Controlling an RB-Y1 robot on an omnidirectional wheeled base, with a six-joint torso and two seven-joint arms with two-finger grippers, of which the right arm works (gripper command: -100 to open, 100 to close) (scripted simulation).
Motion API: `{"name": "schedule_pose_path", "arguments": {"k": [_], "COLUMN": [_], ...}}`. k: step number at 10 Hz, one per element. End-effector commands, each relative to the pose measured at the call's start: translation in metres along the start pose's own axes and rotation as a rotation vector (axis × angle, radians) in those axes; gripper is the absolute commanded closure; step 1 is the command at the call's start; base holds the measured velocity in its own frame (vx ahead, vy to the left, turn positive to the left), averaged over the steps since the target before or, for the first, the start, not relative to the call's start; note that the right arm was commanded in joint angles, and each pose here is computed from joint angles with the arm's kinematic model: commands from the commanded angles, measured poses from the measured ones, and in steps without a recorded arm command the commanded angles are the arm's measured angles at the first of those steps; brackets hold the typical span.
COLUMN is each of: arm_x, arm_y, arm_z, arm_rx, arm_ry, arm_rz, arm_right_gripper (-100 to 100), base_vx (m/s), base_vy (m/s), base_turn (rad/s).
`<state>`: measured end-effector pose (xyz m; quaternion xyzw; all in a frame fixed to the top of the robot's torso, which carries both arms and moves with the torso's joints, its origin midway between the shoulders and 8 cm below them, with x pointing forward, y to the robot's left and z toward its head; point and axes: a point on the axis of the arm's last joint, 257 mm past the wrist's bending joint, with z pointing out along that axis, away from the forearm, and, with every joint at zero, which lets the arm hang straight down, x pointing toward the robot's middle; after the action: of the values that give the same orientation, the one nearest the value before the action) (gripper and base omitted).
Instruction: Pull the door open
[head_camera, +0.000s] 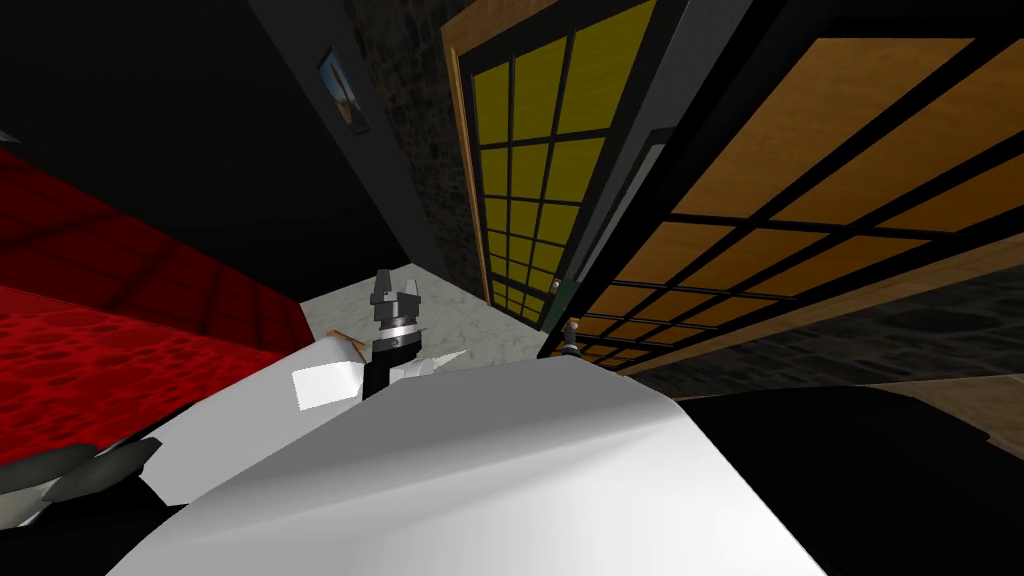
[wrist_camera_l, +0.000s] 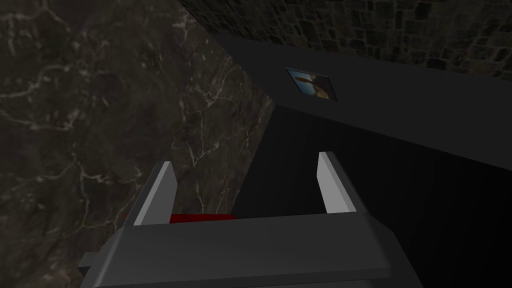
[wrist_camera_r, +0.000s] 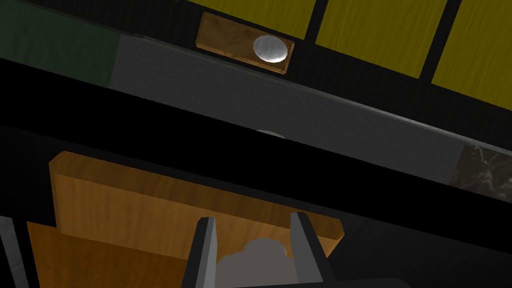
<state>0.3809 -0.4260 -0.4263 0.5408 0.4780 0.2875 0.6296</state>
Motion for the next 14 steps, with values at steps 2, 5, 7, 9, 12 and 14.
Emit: {"name": "schedule_pose_path", "arguments": {"k": [2, 5, 7, 9, 12, 14], "arm_x": [-0.0222, -0.0210, -0.0184, -0.0171, -0.0158, -0.0144], "arm_y": [-0.0024, -0.0009, 0.0024, 0.0039, 0.0055, 0.0070], "arm_z": [0.0014, 0.0023, 0.0040, 0.0048, 0.0056, 0.0064], "arm_rx": [0.005, 0.002, -0.006, -0.010, -0.014, -0.018], "arm_ry": [-0.044, -0.049, -0.059, -0.063, -0.068, -0.072], "arm_rz": [0.073, 0.126, 0.217, 0.279, 0.344, 0.399], "arm_right_gripper": [100, 100, 100, 100, 100, 100], "base_vx": [-0.070, -0.027, -0.067, -0.065, -0.057, -0.055], "base_vy": [-0.030, -0.008, -0.023, -0.026, -0.022, -0.018], "base_turn": [0.088, 0.042, 0.112, 0.076, 0.061, 0.067]}}
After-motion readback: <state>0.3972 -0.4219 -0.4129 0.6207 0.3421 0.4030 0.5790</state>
